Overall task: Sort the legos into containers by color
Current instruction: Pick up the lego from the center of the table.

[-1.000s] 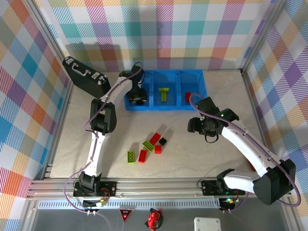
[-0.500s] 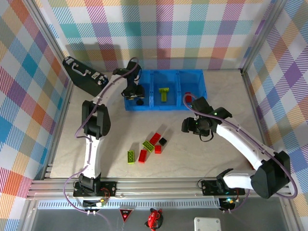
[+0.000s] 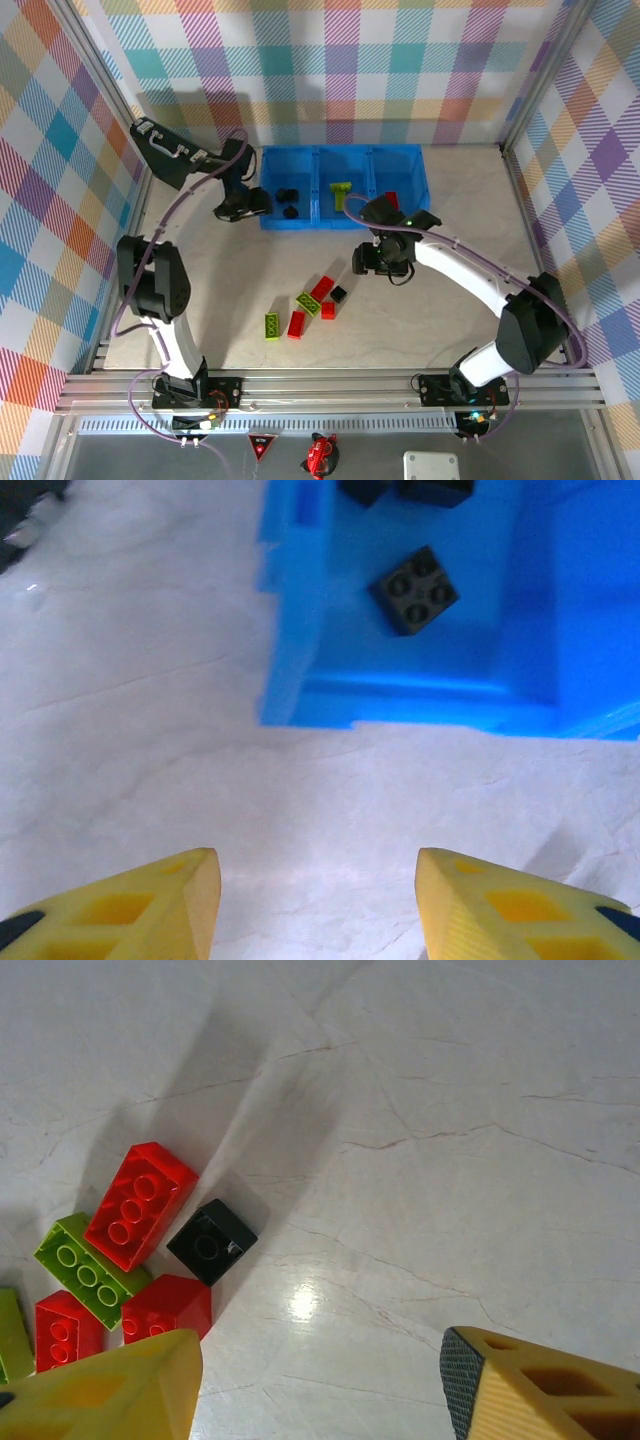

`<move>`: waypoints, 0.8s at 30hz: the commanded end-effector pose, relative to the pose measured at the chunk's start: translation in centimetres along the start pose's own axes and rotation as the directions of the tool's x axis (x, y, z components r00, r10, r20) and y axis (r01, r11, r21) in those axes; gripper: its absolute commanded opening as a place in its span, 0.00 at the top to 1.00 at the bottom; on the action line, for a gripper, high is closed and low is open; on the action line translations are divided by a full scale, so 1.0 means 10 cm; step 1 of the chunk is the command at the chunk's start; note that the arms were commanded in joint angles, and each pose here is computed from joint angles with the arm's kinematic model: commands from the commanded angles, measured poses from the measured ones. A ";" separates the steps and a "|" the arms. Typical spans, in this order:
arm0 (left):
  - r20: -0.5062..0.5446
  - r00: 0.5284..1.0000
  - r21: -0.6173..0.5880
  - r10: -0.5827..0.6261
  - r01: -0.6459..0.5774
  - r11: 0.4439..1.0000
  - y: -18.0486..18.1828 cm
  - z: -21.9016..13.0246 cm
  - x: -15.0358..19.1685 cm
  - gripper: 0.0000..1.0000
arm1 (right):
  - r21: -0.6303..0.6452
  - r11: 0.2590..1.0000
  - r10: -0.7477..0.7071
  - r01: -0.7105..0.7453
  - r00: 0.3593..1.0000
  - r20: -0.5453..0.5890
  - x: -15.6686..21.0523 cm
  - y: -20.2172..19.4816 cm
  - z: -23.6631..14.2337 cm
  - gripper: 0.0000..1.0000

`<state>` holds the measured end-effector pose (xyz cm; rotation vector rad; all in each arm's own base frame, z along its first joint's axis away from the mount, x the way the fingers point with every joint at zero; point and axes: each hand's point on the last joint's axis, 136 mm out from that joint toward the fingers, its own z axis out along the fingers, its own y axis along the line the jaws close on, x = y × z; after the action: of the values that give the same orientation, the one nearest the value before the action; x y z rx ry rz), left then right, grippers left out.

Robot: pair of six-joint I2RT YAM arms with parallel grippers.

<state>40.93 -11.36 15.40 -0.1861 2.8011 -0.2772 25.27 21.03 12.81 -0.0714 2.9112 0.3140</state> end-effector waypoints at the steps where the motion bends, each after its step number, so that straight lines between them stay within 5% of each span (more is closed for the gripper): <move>1: 0.037 0.999 0.014 0.009 -0.010 1.000 0.14 -0.20 0.06 0.46 | 0.001 0.999 -0.040 0.040 0.998 -0.037 0.04 0.11 0.05 0.35; 12: 0.004 1.000 -0.040 0.019 -0.019 0.999 0.57 -0.32 0.45 0.46 | 0.064 0.986 -0.145 0.156 0.979 -0.144 0.22 0.37 0.42 0.37; 24: 0.003 0.997 0.015 0.072 -0.072 0.997 0.55 -0.14 0.61 0.45 | 0.068 0.983 -0.153 0.168 0.970 -0.187 0.29 0.62 0.69 0.36</move>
<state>33.86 -6.43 13.42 -0.1174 2.8296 -0.2386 23.56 27.80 7.01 -0.3527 3.0522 0.1581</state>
